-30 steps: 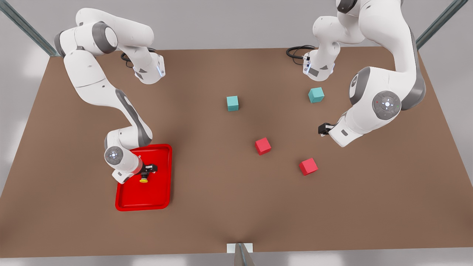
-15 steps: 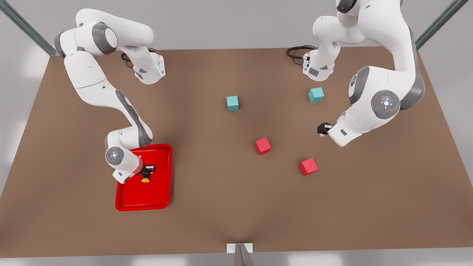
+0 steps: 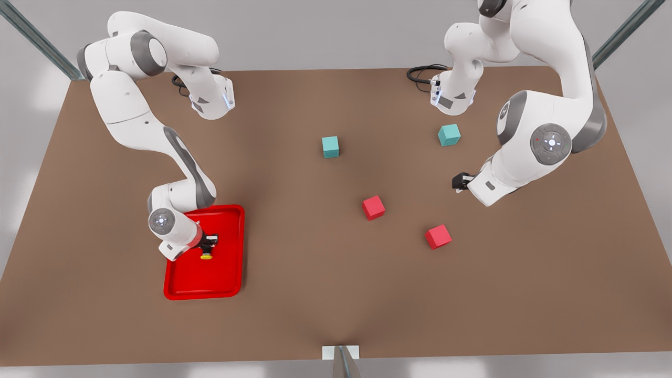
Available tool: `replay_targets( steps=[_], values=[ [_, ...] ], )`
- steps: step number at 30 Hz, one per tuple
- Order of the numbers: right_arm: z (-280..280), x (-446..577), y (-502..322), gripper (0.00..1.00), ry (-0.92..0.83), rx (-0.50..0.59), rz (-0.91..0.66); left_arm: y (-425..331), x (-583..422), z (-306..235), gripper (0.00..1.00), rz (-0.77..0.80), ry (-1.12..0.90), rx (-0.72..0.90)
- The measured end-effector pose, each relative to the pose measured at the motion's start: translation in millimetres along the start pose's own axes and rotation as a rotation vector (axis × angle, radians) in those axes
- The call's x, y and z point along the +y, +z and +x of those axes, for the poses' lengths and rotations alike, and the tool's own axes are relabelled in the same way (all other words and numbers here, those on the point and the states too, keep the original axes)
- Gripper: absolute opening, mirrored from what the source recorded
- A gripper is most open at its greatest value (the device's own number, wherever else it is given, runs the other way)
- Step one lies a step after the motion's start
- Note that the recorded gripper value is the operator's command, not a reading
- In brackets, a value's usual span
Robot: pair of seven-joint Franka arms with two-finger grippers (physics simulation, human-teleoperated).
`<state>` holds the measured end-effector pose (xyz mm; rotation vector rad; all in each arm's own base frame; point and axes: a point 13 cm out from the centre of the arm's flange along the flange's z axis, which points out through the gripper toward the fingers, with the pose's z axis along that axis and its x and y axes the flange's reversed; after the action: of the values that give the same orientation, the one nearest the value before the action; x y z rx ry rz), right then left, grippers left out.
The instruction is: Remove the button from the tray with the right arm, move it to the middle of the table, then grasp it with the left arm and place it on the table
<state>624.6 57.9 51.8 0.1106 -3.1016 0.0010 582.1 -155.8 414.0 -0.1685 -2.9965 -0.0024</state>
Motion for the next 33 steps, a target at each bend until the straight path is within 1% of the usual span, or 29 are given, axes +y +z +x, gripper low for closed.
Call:
replay_targets(
  steps=[6,10,13,17,20,23,28,33],
  values=[
    [-2.0,-0.8,-20.5,0.5,0.003,-0.006,-0.002,-0.8,5.8,-0.8,1.0,-0.002,-0.008,-0.002],
    [-16.7,9.7,-67.3,0.5,0.01,-0.034,-0.006,-4.1,22.3,-2.7,1.0,-0.038,-0.023,-0.012],
    [-33.0,58.4,-108.1,0.5,0.001,-0.043,-0.046,-7.3,33.2,-2.5,1.0,-0.063,-0.032,-0.016],
    [-45.1,155.9,-143.8,0.5,-0.009,-0.031,-0.079,-6.9,38.8,-0.7,1.0,-0.083,-0.034,-0.009],
    [-47.8,232.0,-143.2,0.51,0.009,-0.004,-0.106,-6.4,41.8,0.8,1.0,-0.094,-0.036,-0.003],
    [-47.7,301.6,-123.6,0.51,0.026,0.028,-0.134,-6.2,43.4,1.7,1.0,-0.1,-0.037,0.001],
    [-21.9,390.6,-88.4,0.51,0.072,0.083,-0.157,-5.8,42.8,1.9,1.0,-0.103,-0.035,0.003],
    [-8.1,476.6,-58.2,0.53,0.107,0.095,-0.267,-6.3,42.2,2.5,1.0,-0.103,-0.035,0.004]
  ],
)
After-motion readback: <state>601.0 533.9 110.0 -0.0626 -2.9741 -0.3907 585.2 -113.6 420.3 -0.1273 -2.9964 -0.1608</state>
